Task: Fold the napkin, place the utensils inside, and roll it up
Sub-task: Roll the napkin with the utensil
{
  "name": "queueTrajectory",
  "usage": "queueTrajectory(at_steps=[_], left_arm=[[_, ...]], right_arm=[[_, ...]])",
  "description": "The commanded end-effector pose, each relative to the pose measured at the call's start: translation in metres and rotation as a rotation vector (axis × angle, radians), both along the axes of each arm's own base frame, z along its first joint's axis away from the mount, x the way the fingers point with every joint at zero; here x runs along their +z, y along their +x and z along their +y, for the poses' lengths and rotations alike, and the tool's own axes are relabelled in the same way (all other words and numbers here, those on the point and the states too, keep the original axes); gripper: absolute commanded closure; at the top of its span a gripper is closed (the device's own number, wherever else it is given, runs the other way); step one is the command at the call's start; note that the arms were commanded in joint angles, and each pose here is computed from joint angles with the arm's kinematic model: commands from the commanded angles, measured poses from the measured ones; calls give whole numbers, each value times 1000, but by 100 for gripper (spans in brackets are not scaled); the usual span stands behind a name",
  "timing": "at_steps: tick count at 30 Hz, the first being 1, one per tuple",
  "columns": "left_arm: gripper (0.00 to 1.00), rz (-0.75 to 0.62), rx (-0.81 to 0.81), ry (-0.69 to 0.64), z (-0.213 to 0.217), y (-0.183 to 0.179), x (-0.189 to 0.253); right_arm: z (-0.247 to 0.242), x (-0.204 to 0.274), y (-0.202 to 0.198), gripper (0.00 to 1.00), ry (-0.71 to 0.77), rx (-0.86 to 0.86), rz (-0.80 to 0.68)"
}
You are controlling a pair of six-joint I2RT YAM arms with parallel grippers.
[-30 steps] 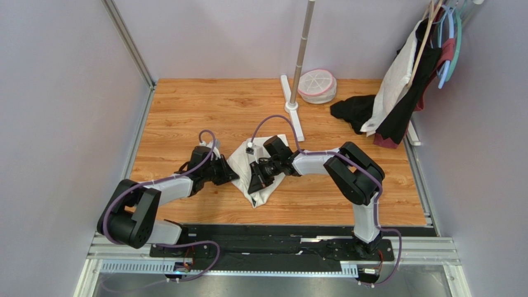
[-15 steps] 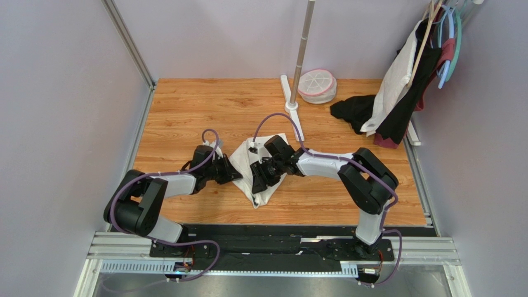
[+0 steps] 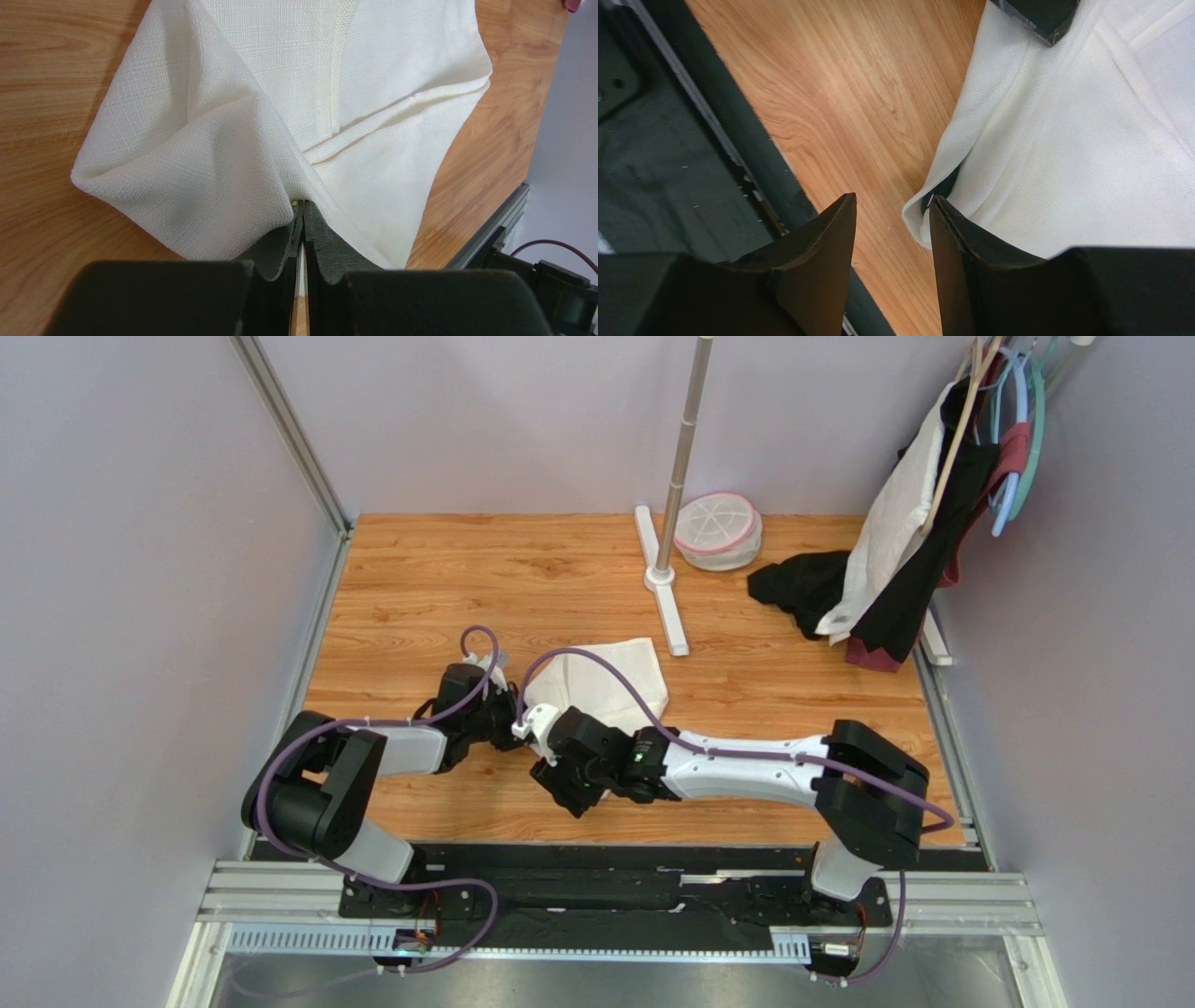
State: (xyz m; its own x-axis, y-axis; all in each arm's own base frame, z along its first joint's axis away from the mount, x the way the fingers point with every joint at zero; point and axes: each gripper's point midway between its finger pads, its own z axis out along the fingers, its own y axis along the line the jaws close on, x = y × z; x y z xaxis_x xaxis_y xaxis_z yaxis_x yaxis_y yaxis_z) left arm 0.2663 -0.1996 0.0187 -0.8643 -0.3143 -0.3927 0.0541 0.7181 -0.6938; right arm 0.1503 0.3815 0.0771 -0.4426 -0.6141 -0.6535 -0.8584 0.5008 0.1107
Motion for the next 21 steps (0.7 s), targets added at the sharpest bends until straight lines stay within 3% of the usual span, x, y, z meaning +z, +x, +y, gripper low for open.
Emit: queueTrajectory(at_steps=[1, 11, 17, 21], left_arm=[[90, 99, 4, 96, 15, -21, -30], [90, 98, -1, 99, 15, -22, -27], [90, 95, -3, 105, 16, -21, -27], [90, 101, -5, 105, 16, -22, -28]], right_arm=[[-4, -21, 12, 54, -119, -23, -79], [-5, -36, 7, 64, -190, -25, -93], [-10, -44, 5, 70, -250, -45, -150], [-16, -40, 11, 74, -302, -91, -268]])
